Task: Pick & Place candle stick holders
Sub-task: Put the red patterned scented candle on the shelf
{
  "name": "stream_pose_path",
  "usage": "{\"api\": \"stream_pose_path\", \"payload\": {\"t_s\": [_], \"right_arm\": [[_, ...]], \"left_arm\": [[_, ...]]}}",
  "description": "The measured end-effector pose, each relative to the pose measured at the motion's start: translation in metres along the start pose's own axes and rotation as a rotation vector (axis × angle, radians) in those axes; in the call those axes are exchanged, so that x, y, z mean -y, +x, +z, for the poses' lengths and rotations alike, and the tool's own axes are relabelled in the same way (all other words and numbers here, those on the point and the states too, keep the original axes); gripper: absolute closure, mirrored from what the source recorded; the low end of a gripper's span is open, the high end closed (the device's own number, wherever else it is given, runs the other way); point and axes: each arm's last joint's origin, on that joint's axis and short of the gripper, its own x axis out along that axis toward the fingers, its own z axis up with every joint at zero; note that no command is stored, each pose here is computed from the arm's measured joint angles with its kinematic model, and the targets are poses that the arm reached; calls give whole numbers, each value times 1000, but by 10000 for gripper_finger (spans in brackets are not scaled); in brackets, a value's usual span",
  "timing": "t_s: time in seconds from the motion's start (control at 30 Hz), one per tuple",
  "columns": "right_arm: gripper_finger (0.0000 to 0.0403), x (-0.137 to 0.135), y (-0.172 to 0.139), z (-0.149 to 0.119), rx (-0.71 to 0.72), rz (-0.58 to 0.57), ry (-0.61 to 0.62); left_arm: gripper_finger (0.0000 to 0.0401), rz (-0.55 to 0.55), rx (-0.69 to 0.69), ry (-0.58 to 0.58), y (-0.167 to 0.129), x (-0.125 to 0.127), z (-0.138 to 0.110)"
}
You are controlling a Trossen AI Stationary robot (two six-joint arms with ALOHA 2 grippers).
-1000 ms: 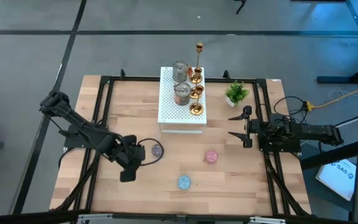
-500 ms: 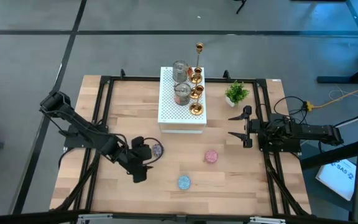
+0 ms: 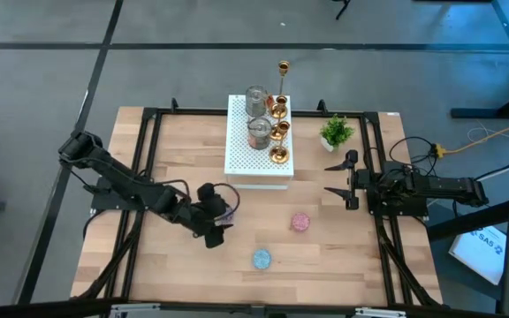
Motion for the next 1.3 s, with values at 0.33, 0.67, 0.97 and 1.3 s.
{"api": "stream_pose_path", "payload": {"t_s": [0.33,0.67,0.97,1.3], "right_arm": [[111,0,0,0,0,0,0],[111,0,0,0,0,0,0],[111,0,0,0,0,0,0],[111,0,0,0,0,0,0]], "left_arm": [[4,108,-150,53,49,-16,-11],[2,137,-288,126,48,-21,-24],[1,90,-347,96,54,-33,-19],[1,18,-454,62,69,-36,-26]]}}
